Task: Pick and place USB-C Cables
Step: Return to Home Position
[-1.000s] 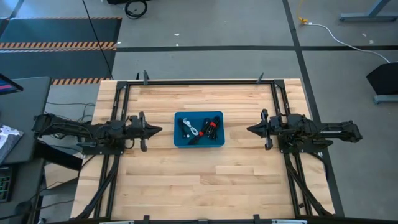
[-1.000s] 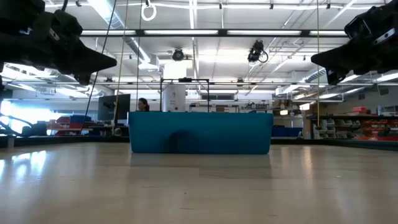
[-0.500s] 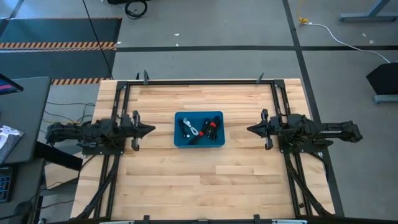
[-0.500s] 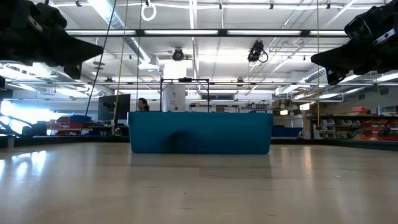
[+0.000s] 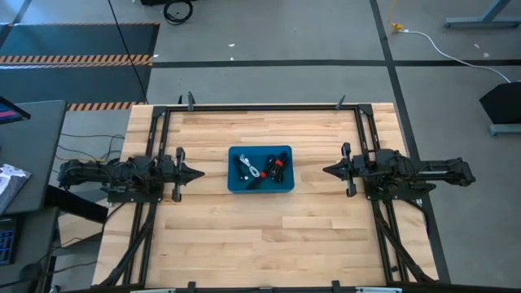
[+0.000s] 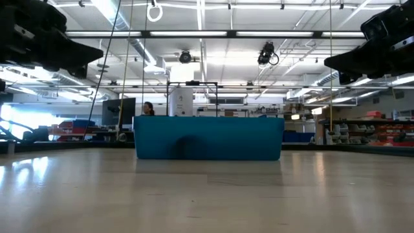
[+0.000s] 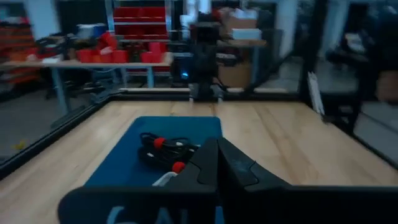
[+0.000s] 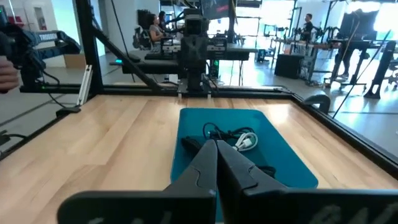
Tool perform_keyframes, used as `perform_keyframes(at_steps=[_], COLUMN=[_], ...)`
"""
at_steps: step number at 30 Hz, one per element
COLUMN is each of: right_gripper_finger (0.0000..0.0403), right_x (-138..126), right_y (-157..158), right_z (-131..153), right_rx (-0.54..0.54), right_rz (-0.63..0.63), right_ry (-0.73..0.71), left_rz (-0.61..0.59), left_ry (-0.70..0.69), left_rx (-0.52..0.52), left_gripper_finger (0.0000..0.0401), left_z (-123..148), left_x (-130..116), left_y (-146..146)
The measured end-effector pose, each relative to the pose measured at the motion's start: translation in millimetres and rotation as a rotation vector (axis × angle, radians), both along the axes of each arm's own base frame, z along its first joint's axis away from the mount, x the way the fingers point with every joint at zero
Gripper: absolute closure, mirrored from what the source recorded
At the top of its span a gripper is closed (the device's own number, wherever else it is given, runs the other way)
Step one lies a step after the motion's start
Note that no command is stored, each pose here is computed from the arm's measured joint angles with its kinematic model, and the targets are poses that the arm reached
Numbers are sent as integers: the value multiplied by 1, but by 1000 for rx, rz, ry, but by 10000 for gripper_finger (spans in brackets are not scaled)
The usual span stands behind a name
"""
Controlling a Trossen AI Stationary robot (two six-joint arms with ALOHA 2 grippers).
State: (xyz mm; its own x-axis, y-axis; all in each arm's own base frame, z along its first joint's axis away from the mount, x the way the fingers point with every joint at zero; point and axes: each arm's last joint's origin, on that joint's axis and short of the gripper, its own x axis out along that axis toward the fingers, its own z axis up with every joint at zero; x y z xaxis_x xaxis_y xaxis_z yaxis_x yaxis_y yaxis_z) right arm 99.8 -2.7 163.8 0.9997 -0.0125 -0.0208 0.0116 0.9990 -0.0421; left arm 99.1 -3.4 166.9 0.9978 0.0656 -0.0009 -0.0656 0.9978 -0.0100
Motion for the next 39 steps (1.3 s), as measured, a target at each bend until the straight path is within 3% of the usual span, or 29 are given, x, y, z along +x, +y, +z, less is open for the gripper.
perform_keyframes(at_steps=[6, 39], right_gripper_finger=[398, 392], right_x=[2, 3], right_y=[0, -1], right_z=[-2, -4], right_rx=[28, 44], right_rz=[-13, -22], right_ry=[25, 44], left_rz=[-19, -9], left_ry=[10, -27], left_rx=[95, 98], left_gripper_finger=[398, 396], left_z=[0, 3], left_x=[0, 0], left_y=[-1, 0])
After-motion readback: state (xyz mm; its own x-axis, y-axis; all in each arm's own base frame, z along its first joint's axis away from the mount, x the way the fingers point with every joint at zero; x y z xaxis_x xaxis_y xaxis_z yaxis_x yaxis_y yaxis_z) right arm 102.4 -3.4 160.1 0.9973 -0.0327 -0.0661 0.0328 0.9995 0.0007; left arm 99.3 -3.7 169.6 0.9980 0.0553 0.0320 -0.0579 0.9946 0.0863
